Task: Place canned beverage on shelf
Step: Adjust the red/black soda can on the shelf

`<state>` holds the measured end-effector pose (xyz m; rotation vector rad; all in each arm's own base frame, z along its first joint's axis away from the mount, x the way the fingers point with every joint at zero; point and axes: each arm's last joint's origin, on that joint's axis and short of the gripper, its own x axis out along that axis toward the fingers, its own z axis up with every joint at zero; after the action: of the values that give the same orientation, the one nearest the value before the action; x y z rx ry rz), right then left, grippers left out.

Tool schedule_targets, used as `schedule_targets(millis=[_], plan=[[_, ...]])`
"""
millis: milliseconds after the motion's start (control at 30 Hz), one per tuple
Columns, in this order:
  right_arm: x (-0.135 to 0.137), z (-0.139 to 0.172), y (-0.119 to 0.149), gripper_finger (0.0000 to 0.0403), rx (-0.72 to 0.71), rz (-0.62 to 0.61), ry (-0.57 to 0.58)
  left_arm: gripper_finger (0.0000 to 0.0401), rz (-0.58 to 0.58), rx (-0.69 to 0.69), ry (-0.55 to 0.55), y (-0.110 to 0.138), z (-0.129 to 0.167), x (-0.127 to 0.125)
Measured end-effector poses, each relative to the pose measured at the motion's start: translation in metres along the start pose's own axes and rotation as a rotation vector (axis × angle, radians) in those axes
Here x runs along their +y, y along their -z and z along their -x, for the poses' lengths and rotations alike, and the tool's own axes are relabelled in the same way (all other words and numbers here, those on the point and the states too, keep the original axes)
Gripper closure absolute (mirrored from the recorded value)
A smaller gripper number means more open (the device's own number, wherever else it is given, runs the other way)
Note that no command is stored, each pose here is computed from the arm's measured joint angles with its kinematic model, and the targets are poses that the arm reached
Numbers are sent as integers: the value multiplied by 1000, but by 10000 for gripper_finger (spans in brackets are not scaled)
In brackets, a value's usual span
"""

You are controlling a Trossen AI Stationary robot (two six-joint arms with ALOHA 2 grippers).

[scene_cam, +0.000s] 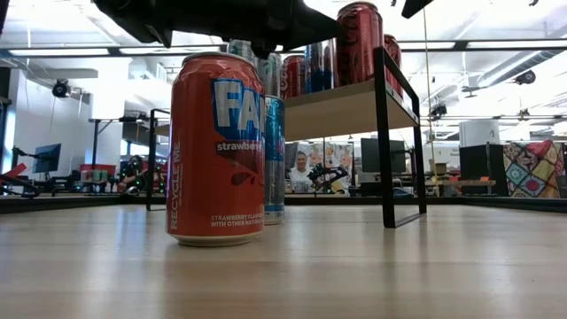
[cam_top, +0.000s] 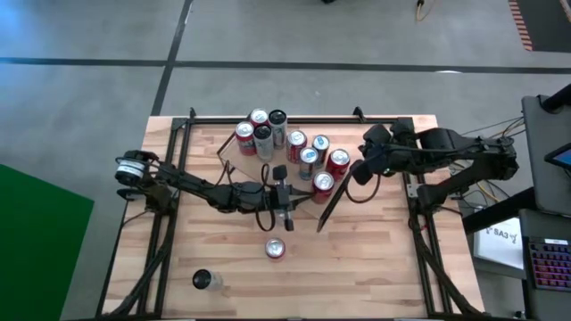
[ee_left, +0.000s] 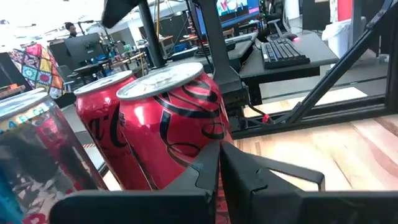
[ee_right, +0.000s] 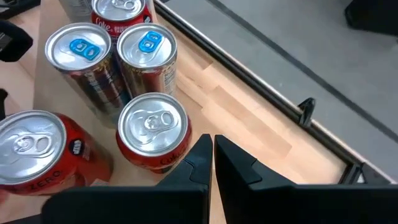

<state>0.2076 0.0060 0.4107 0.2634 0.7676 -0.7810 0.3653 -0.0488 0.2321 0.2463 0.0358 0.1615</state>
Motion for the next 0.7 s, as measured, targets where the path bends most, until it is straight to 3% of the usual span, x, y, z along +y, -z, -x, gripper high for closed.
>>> schedule_targets(millis=[367,700], plan=[[1,-3,2,394,52,-70,-21,401,43,6,-34,-1,-1,1],[-15,-14,-4,394,82,-62,60,401,-64,-15,21,-24,18,-10]])
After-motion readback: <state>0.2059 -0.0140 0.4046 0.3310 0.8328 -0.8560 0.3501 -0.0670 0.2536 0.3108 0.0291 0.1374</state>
